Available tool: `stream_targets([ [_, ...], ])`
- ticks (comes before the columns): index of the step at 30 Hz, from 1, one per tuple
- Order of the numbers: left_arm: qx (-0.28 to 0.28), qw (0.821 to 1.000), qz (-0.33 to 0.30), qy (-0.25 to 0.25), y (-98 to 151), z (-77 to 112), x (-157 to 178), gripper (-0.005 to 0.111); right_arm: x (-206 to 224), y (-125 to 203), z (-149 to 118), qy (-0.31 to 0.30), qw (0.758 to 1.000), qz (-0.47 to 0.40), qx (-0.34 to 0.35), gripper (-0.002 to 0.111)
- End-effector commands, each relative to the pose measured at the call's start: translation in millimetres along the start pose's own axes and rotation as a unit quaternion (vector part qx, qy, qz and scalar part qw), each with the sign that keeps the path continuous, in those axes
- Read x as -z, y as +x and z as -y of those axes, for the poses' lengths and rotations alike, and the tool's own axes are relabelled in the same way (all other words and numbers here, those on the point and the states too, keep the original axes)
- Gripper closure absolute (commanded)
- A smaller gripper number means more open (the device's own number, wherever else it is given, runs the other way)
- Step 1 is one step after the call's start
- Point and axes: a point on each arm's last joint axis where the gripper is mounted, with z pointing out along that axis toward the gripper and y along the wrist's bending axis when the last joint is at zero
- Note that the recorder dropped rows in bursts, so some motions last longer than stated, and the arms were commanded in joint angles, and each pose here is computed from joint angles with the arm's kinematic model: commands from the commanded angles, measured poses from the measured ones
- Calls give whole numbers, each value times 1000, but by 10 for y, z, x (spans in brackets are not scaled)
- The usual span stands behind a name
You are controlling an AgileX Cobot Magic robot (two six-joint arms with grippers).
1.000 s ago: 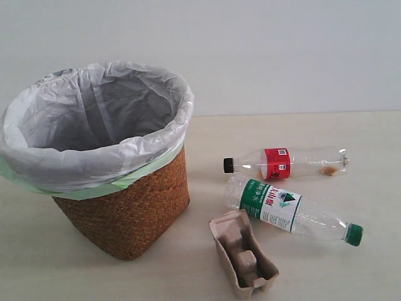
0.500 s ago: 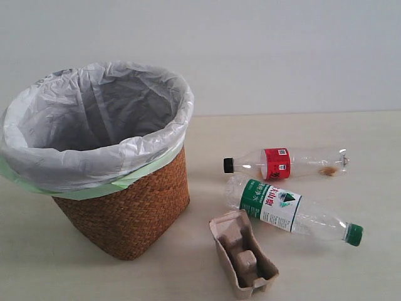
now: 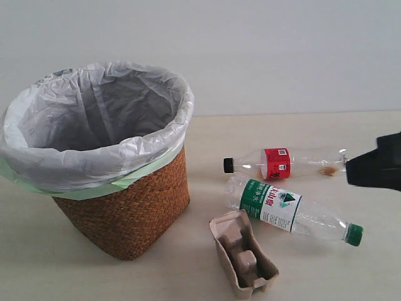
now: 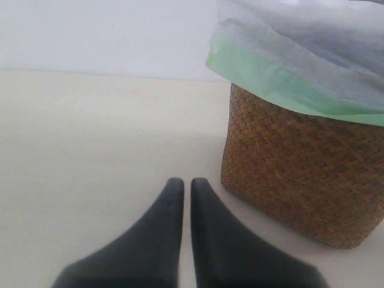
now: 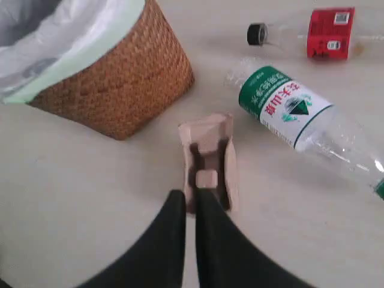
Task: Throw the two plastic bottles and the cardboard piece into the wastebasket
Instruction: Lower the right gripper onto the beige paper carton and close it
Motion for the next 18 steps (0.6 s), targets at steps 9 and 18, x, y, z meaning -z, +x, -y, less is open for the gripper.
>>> stream_targets([
  [9,3,1000,0,-1,11,-2,-2,103,-667,-31,139,-10,992,-127,16,62],
  [18,3,1000,0,-1,11,-2,-2,103,-1229,-101,-184,12,976,-193,100,53],
])
